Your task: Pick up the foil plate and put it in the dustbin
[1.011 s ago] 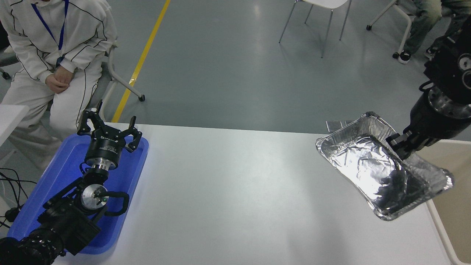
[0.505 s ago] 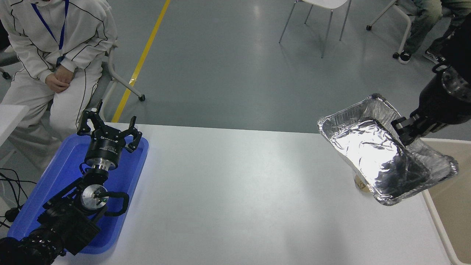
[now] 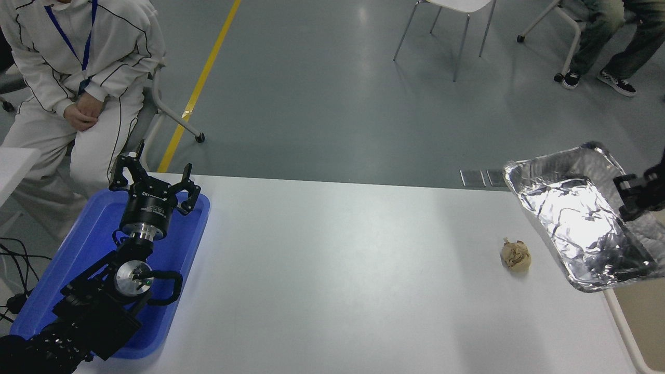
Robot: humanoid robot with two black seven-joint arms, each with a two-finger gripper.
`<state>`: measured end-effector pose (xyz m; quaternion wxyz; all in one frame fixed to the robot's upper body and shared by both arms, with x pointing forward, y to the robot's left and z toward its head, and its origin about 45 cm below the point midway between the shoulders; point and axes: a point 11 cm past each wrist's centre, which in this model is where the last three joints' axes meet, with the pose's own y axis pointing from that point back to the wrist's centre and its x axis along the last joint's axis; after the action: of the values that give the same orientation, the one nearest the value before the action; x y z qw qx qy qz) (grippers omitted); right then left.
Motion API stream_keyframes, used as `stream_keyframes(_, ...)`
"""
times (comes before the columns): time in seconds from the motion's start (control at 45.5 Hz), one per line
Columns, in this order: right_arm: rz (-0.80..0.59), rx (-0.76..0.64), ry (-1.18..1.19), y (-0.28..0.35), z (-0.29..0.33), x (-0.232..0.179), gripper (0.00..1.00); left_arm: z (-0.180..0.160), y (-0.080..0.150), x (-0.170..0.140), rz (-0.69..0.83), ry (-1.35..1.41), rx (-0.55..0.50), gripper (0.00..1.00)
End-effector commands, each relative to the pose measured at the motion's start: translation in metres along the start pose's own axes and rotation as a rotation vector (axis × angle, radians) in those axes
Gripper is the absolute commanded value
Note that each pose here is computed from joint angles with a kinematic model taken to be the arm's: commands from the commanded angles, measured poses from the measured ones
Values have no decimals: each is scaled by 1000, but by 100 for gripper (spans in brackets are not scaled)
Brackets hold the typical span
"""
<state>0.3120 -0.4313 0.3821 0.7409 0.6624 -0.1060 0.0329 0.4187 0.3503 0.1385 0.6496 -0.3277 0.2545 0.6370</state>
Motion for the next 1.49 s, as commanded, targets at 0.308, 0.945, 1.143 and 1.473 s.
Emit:
stream_keyframes(0.308,38,-43,-336,-19,119,-43,0,0,1,1,1,0,1,100)
stream_keyframes(0.945,64,-175,-567,-72,208,-64,0,0,1,1,1,0,-1,100)
stream_keyframes(1.143,64,-214,-592,-117,217,-73,0,0,1,1,1,0,-1,100)
stream_keyframes(1.473,246,-267,-600,-179,215,-73,0,0,1,1,1,0,-1,100)
